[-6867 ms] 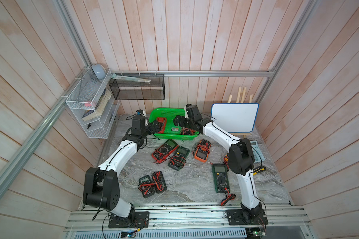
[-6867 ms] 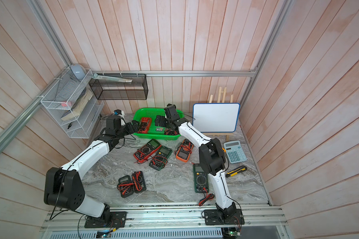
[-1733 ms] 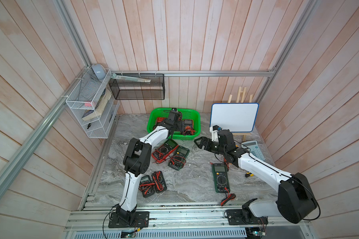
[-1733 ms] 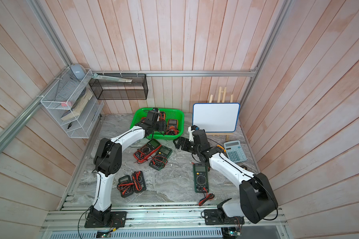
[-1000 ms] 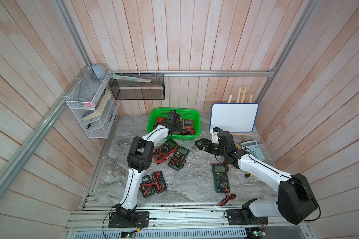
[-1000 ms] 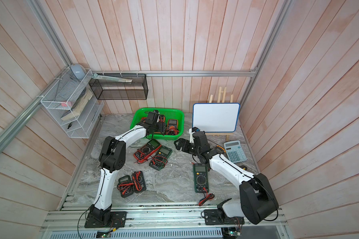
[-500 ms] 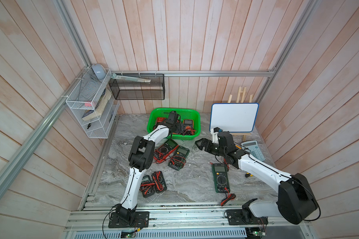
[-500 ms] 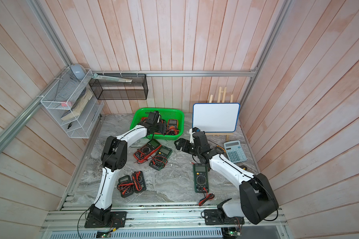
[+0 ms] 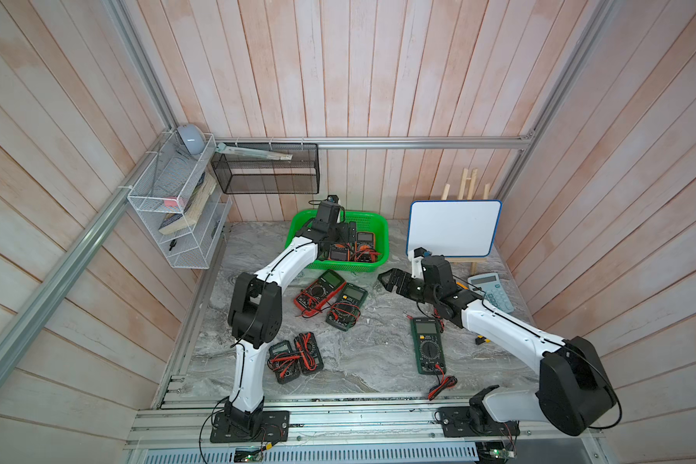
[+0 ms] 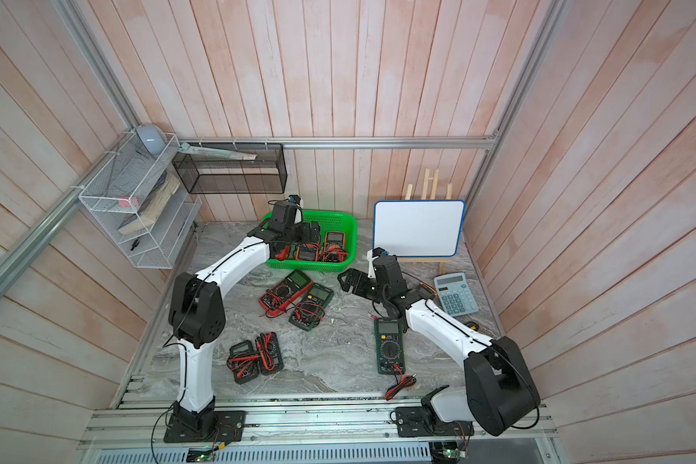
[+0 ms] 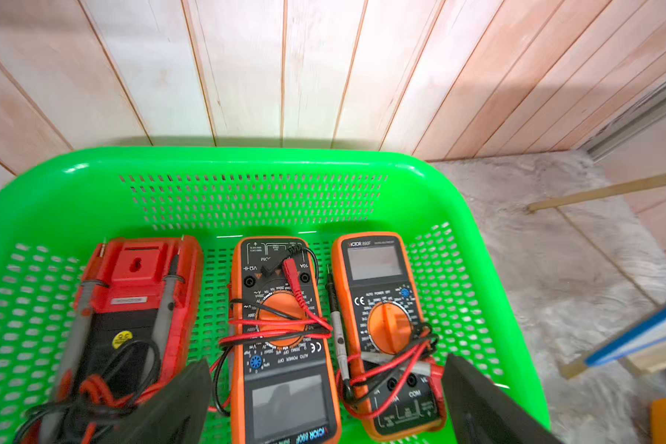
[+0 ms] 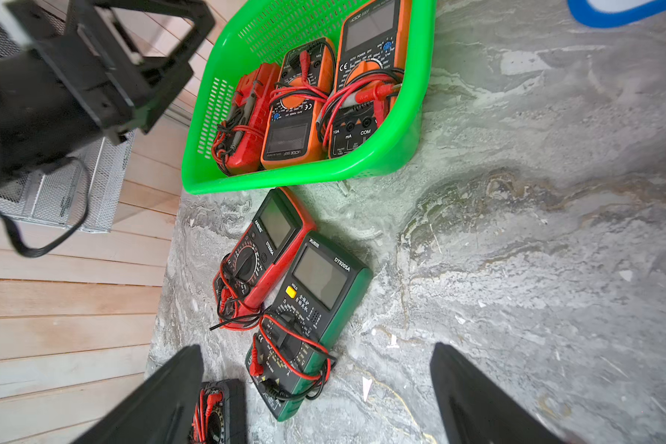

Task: Put the multimeter into the basket
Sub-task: Place the multimeter in the basket, then pick up the multimeter from the center of the board.

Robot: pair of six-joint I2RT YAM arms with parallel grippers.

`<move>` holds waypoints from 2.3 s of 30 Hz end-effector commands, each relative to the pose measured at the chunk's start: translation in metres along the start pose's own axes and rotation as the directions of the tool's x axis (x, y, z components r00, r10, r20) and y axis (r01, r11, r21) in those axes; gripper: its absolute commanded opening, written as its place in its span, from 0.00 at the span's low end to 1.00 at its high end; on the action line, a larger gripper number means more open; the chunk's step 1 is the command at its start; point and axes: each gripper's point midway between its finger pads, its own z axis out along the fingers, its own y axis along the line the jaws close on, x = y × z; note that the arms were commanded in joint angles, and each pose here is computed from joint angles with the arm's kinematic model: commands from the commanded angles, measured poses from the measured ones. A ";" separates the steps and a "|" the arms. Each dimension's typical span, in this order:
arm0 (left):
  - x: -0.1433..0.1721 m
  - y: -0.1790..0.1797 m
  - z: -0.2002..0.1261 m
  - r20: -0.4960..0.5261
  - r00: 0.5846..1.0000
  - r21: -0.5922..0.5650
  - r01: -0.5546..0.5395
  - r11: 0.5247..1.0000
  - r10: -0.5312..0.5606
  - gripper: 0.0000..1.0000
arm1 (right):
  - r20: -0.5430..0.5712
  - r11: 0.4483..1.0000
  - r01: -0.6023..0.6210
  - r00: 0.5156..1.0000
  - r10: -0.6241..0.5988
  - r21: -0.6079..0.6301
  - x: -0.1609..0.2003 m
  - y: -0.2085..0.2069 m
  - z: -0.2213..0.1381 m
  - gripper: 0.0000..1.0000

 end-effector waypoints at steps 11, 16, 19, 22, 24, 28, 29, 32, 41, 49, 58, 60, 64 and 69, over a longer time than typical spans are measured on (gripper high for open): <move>0.095 -0.030 -0.087 -0.105 0.990 0.087 -0.081 0.993 0.090 1.00 | -0.009 0.999 0.003 1.000 -0.003 0.044 0.023 -0.002 -0.012 0.98; 0.151 -0.041 -0.111 -0.191 0.977 0.122 -0.074 0.990 0.097 1.00 | -0.023 0.997 -0.011 1.000 0.013 0.074 0.039 -0.017 -0.019 0.98; 0.176 -0.047 -0.121 -0.229 0.968 0.130 -0.077 0.989 0.106 1.00 | -0.035 0.996 -0.013 0.999 0.016 0.085 0.046 -0.023 -0.021 0.98; 0.195 -0.056 -0.128 -0.261 0.957 0.153 -0.086 0.984 0.124 1.00 | -0.049 0.996 -0.014 0.999 0.019 0.088 0.051 -0.026 -0.022 0.98; 0.204 -0.061 -0.131 -0.280 0.950 0.164 -0.096 0.982 0.139 1.00 | -0.055 0.995 -0.017 0.998 0.022 0.096 0.054 -0.028 -0.022 0.98; 0.216 -0.070 -0.132 -0.300 0.940 0.191 -0.105 0.976 0.160 1.00 | -0.054 0.995 -0.026 0.998 0.031 0.100 0.056 -0.031 -0.023 0.98; 0.218 -0.070 -0.131 -0.304 0.939 0.189 -0.107 0.976 0.162 1.00 | -0.053 0.994 -0.028 0.998 0.033 0.102 0.056 -0.031 -0.023 0.98; 0.219 -0.067 -0.123 -0.304 0.938 0.170 -0.117 0.978 0.166 1.00 | -0.055 0.993 -0.029 0.998 0.036 0.112 0.058 -0.034 -0.024 0.98; 0.216 -0.067 -0.089 -0.319 0.929 0.130 -0.154 0.979 0.189 1.00 | -0.030 0.989 -0.049 0.998 0.053 0.142 0.057 -0.039 -0.032 0.98; 0.213 -0.050 -0.066 -0.321 0.933 0.074 -0.149 0.986 0.165 1.00 | -0.009 0.986 -0.060 0.998 0.062 0.158 0.055 -0.041 -0.038 0.98; 0.222 -0.050 -0.055 -0.342 0.923 0.091 -0.151 0.984 0.174 1.00 | -0.002 0.984 -0.060 0.998 0.061 0.166 0.053 -0.040 -0.043 0.98; 0.225 -0.053 -0.055 -0.348 0.921 0.107 -0.147 0.983 0.175 1.00 | 0.002 0.984 -0.058 0.998 0.059 0.168 0.051 -0.040 -0.043 0.98; 0.232 -0.062 -0.057 -0.363 0.913 0.138 -0.146 0.979 0.188 1.00 | 0.005 0.984 -0.051 0.999 0.050 0.173 0.049 -0.040 -0.042 0.98; 0.245 -0.076 -0.057 -0.388 0.893 0.169 -0.173 0.970 0.226 1.00 | 0.000 0.982 -0.038 0.999 0.038 0.184 0.049 -0.042 -0.039 0.98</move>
